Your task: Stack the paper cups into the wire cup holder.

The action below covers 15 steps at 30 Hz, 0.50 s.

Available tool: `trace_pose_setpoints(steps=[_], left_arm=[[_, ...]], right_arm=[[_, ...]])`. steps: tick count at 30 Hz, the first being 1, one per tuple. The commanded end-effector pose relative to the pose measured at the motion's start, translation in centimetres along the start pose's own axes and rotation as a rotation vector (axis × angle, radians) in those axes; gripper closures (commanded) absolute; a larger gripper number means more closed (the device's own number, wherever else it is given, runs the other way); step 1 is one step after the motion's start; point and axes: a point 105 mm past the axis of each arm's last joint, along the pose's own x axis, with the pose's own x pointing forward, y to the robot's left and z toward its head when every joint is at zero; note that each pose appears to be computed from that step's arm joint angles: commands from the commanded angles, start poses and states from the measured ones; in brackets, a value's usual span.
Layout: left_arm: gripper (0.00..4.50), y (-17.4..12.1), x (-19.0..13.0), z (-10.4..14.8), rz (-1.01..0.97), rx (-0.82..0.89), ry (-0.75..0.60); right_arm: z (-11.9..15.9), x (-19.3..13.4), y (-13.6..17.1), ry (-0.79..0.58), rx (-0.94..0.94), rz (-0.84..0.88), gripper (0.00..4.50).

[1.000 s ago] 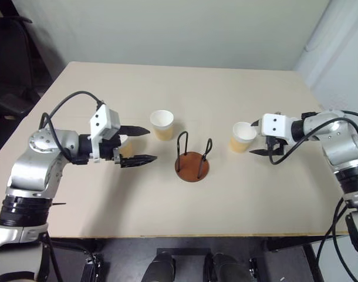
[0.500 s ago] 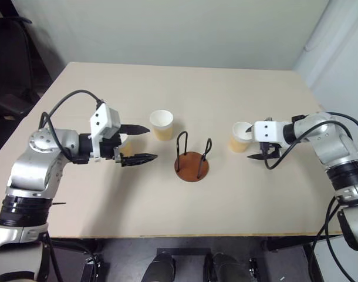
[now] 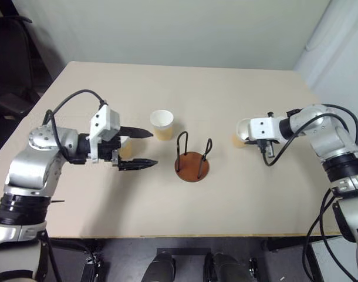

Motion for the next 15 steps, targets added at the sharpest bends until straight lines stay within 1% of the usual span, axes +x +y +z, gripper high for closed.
trace_pose_setpoints(steps=[1, 7, 15], left_arm=[[0.00, 0.3, -0.9, 1.1, -0.040, 0.021, -0.003], [0.00, 1.3, -1.6, 1.7, -0.054, 0.037, 0.006], [0.00, 1.9, -2.3, 1.6, -0.053, 0.055, 0.015]], right_arm=[[0.9, -1.9, -0.8, -0.031, -0.005, -0.017, 4.44], [2.6, -3.9, -0.9, -0.090, 0.026, -0.005, 4.44], [6.3, -8.5, -3.4, -0.190, 0.074, -0.123, 4.44]])
